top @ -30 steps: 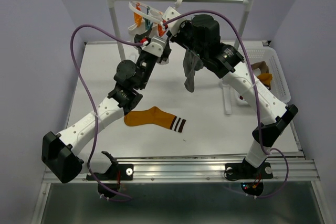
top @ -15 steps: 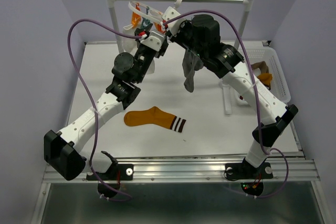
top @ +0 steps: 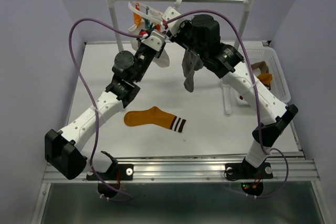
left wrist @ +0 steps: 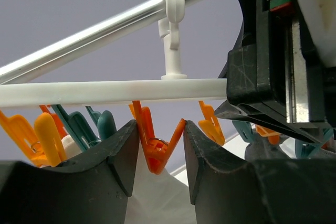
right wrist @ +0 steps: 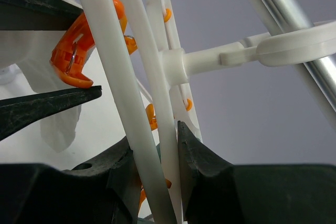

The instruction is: Clip the socks to the hanger

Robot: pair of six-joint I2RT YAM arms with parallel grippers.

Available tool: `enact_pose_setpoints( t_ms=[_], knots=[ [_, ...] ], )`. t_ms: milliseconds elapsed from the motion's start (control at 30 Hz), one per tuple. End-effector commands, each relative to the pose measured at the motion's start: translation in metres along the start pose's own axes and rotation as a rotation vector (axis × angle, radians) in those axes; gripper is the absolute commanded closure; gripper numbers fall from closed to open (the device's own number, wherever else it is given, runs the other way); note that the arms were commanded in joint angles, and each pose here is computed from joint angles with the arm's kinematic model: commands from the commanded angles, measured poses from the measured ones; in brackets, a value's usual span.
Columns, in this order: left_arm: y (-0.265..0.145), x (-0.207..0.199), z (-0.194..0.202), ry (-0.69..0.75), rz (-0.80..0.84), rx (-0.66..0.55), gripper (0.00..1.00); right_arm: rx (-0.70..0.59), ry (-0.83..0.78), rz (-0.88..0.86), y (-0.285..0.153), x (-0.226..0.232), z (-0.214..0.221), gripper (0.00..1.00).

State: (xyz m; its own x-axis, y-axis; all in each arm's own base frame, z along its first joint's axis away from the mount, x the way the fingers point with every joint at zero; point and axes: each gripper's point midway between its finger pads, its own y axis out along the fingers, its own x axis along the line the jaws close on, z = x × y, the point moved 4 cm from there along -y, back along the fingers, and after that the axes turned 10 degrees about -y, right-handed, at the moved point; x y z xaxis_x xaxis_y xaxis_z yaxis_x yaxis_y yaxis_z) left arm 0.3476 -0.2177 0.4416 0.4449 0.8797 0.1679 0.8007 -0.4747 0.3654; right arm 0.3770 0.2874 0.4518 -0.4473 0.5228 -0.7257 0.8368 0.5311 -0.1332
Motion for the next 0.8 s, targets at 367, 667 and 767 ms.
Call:
enact_pose_setpoints(
  t_ms=[367, 667, 767],
  knots=[
    [0.007, -0.002, -0.051, -0.187, 0.036, -0.105, 1.00, 0.006, 0.061, -0.033, 0.006, 0.016, 0.001, 0.78],
    [0.002, 0.006, -0.060, -0.411, -0.065, -0.072, 1.00, 0.023, 0.056, -0.033, 0.006, 0.018, 0.006, 0.73],
    [-0.002, 0.006, -0.062, -0.453, -0.072, -0.055, 1.00, 0.021, 0.057, -0.035, 0.005, 0.018, 0.006, 0.72]
  ],
)
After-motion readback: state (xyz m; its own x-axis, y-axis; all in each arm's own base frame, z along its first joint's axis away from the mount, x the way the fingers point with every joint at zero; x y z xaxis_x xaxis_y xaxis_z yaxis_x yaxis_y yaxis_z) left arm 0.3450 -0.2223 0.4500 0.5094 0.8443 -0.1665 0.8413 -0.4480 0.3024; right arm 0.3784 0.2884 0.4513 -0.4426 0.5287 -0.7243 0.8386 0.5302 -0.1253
